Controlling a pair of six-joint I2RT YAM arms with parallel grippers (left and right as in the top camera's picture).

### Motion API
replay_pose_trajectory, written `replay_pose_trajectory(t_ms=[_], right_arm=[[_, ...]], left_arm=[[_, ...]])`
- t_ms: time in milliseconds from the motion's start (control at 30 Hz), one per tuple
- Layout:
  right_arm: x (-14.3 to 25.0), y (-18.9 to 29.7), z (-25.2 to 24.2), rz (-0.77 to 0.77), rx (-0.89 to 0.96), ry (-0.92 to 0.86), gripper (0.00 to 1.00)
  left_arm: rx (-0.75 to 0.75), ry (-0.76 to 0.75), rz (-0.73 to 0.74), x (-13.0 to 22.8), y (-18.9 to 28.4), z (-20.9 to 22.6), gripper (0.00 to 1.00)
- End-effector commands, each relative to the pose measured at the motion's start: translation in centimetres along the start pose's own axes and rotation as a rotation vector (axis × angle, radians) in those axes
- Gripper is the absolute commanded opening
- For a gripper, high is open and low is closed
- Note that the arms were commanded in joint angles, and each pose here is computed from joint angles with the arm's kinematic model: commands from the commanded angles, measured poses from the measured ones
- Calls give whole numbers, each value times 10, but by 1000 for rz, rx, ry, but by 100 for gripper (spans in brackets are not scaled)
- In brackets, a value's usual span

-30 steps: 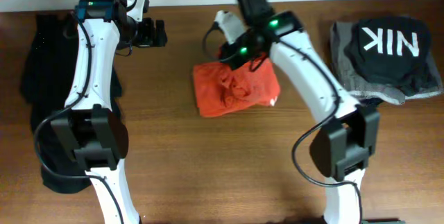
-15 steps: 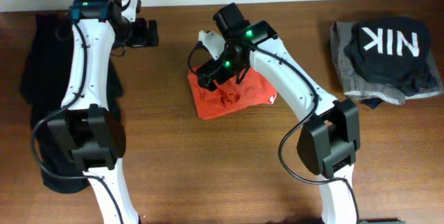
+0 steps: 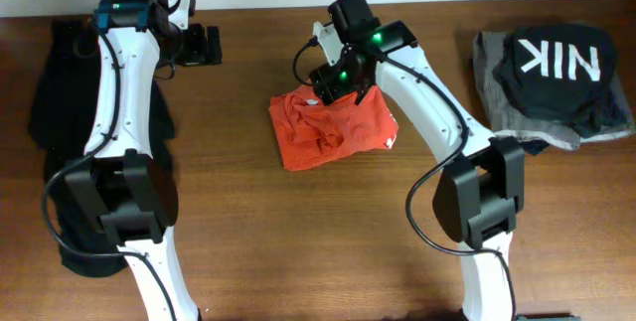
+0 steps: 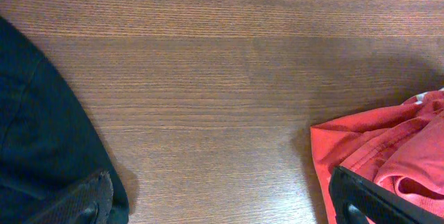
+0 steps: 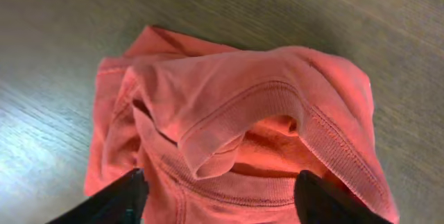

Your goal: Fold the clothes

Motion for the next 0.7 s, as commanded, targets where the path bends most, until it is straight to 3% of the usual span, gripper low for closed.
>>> replay_pose_trajectory(t_ms=[0,200,467,667], right_arm=[[2,-18,3,27,-8,-36,62],[5,-34,2,50,-8,-94,47],[-10,-38,23,-32,-57,-51,5],[-8,-42,57,-39,-93,-1,4]], left_arm=[[-13,0,-37,-6,14,1,99],[-13,0,-38,-6,14,1,99],[-13,0,-37,-6,14,1,99],[-18,1,-37,-6,14,2,99]])
Point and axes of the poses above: each gripper's point midway between its finger pads, its own y axis back along the fingers, its own z axis along the line the jaws close on, x = y × z, the point moved 5 cm from there along y, back along the fingers, and after that the axes turned 8 degrees about -y, right-handed, at the moved point
